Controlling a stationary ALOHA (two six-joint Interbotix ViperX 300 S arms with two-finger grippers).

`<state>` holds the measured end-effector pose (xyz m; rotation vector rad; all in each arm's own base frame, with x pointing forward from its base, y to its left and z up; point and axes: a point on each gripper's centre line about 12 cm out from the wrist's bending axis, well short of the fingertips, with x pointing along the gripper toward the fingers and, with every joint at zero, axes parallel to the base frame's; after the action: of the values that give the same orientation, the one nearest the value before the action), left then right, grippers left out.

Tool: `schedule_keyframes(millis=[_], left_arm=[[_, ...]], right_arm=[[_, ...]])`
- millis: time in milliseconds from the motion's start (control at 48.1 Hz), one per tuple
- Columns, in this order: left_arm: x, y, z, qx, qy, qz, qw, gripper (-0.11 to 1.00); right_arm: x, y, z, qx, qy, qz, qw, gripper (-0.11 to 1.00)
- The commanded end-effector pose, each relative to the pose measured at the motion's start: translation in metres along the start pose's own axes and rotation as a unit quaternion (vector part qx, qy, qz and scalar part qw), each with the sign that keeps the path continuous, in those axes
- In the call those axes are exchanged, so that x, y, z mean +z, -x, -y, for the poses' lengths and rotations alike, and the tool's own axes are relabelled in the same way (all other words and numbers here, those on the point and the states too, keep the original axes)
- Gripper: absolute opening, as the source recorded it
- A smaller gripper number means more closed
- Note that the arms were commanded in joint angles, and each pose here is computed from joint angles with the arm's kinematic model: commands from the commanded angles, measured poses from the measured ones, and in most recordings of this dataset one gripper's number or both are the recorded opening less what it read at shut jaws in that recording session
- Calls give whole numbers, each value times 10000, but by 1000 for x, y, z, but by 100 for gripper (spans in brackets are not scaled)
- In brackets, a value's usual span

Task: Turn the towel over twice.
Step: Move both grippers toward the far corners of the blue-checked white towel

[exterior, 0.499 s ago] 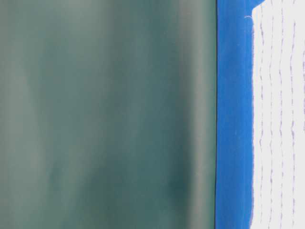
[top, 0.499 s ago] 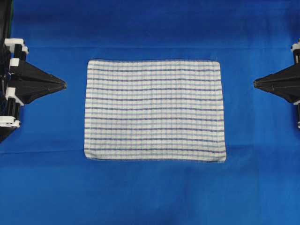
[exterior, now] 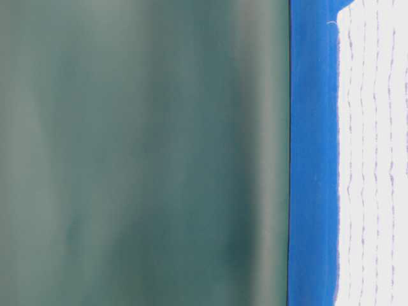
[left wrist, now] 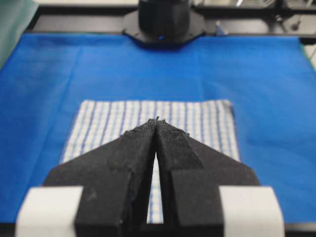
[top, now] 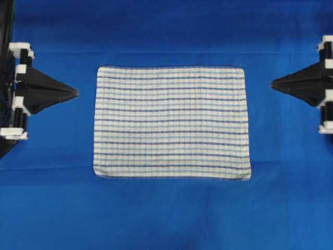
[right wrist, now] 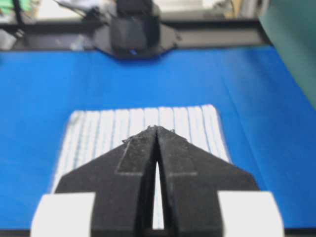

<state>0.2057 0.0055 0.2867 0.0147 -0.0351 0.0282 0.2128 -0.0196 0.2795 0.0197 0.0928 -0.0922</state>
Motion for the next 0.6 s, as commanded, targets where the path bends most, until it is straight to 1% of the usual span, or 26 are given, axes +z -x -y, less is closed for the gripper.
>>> schedule_keyframes(millis=[0, 229, 250, 270, 312, 375, 458, 499, 583], left_arm=[[-3, -5, -5, 118, 4, -94, 9999, 0], [-20, -14, -19, 428, 17, -458, 9980, 1], [-23, -15, -20, 458, 20, -519, 9976, 2], [-25, -16, -22, 495, 23, -573, 9971, 3], [-29, -18, -25, 548, 29, -658, 9963, 10], [-36, -20, -29, 645, 40, -796, 9947, 25], [-47, -23, -36, 775, 68, -1002, 9919, 51], [-53, -24, -38, 826, 81, -1124, 9902, 64], [-67, -26, -46, 981, 116, -1367, 9857, 84]], right_arm=[[2, -7, 8, -179, -63, -58, 9998, 0], [-23, -23, 31, -659, -269, -614, 9956, 2], [-26, -24, 33, -707, -288, -680, 9948, 3], [-28, -26, 35, -746, -299, -740, 9940, 7], [-34, -30, 40, -840, -331, -858, 9922, 20], [-42, -36, 49, -987, -384, -1056, 9888, 38], [-58, -46, 60, -1160, -451, -1404, 9822, 60], [-64, -51, 65, -1220, -481, -1537, 9794, 65], [-77, -59, 71, -1301, -536, -1810, 9734, 61]])
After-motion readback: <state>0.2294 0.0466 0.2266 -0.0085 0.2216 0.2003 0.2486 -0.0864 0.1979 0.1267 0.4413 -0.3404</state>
